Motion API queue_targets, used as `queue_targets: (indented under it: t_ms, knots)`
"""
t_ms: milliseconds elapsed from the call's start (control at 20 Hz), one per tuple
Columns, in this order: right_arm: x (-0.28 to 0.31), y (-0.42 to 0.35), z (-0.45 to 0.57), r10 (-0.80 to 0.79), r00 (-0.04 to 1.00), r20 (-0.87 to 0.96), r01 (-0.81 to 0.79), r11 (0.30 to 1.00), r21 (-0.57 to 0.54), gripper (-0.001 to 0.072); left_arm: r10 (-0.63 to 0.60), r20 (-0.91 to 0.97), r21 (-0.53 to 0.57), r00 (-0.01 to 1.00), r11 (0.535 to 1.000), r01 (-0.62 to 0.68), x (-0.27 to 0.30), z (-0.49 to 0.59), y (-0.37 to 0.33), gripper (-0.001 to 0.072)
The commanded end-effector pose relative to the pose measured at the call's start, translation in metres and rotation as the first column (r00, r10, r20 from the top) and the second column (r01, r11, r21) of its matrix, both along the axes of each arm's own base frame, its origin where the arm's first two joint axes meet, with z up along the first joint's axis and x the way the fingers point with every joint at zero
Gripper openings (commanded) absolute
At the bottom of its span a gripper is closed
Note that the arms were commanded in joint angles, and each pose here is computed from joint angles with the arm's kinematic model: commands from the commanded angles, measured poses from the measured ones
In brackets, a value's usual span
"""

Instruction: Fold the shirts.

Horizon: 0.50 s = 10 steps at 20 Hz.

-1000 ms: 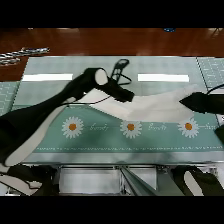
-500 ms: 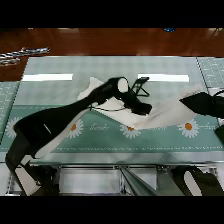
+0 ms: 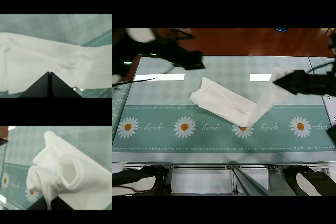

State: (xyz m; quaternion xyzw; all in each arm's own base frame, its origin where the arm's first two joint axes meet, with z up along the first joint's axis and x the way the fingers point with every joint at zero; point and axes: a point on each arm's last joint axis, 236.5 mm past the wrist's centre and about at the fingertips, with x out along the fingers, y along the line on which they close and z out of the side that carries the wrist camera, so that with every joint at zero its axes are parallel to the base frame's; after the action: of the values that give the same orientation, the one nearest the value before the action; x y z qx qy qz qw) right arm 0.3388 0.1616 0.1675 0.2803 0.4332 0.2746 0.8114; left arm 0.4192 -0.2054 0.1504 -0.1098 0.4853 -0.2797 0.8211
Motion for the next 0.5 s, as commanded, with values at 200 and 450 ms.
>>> queue_targets:
  t_ms: [200,450]
  knots:
    - [0.087,0.169,-0.065,0.238,0.97,-0.052,-0.236,0.971,0.03,0.0024,0.17,0.162,0.037,0.972,0.983,-0.178,-0.103,0.042,0.098,0.0018]
    - [0.099,0.224,-0.122,0.304,0.943,-0.135,-0.302,0.953,0.033,0.0024,0.18,0.05,0.05,0.982,0.982,-0.182,-0.145,-0.016,0.098,0.0018]
